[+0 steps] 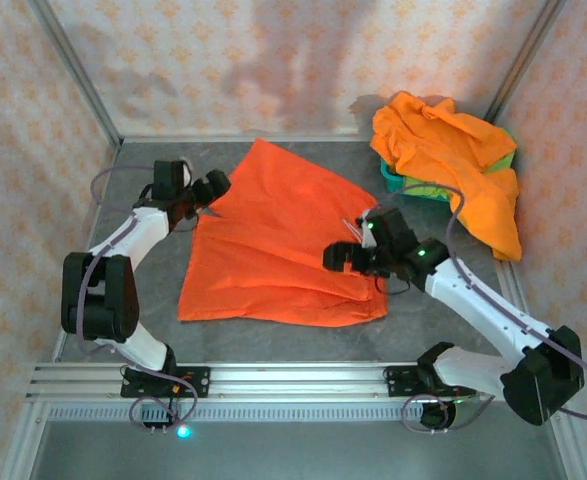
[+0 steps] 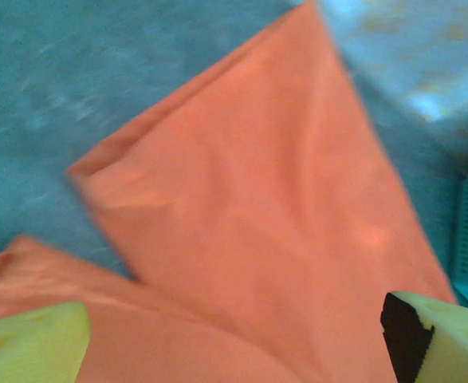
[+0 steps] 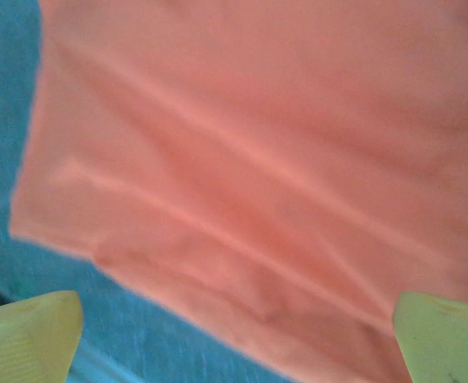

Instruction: Fold and stack the shorts

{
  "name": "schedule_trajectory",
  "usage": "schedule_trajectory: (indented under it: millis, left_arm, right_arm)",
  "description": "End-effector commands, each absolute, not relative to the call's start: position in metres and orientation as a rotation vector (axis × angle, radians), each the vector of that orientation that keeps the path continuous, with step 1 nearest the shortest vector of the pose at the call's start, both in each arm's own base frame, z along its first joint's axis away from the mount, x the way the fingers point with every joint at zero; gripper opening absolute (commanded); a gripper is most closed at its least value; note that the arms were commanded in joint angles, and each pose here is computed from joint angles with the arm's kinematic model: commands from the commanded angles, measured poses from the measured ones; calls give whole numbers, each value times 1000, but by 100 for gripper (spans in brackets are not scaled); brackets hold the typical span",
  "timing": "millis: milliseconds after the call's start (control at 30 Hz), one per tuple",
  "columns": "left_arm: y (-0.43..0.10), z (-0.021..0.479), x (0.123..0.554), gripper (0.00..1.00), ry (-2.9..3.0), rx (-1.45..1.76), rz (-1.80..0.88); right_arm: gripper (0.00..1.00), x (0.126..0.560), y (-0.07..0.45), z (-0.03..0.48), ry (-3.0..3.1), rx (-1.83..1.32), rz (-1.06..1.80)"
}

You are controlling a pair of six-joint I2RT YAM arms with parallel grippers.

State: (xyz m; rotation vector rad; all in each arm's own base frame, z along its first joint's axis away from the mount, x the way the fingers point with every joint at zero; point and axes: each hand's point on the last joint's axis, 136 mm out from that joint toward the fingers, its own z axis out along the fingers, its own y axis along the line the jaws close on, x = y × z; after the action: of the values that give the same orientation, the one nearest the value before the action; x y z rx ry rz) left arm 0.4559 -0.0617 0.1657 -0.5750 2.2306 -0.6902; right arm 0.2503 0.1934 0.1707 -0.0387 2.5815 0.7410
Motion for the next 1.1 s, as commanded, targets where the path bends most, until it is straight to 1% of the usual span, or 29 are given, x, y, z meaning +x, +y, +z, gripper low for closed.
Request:
schedule_trajectory:
  millis: [0, 133, 233, 367, 533, 700, 933, 1067]
  left_arm:
    - [-104, 199, 471, 98, 2221, -393, -786]
    - [-139, 200, 506, 100, 2226, -346, -865]
    - [-157, 184, 534, 100, 2244, -341, -905]
    - [-162, 152, 558, 100, 2272, -381, -890]
    - [-157, 114, 572, 100, 2300, -450, -854]
    - [-138, 81, 565, 100, 2335, -521, -792]
    - [-74, 48, 532, 100, 2316, -718, -741]
    - [-44, 39, 515, 100, 2317, -773, -696]
  right_arm:
    - [100, 297, 159, 165, 2547, 109, 545]
    - [100, 344, 143, 151, 2540, 213, 486]
    - [100, 366, 140, 133, 2570, 248, 471]
    - [99, 385, 145, 110, 2624, 235, 451]
    - [100, 397, 157, 91, 2679, 220, 478]
    - [100, 403, 162, 78, 2714, 212, 481]
    - [100, 404, 180, 59, 2781, 123, 451]
    - [100, 416, 193, 55, 2787, 101, 453]
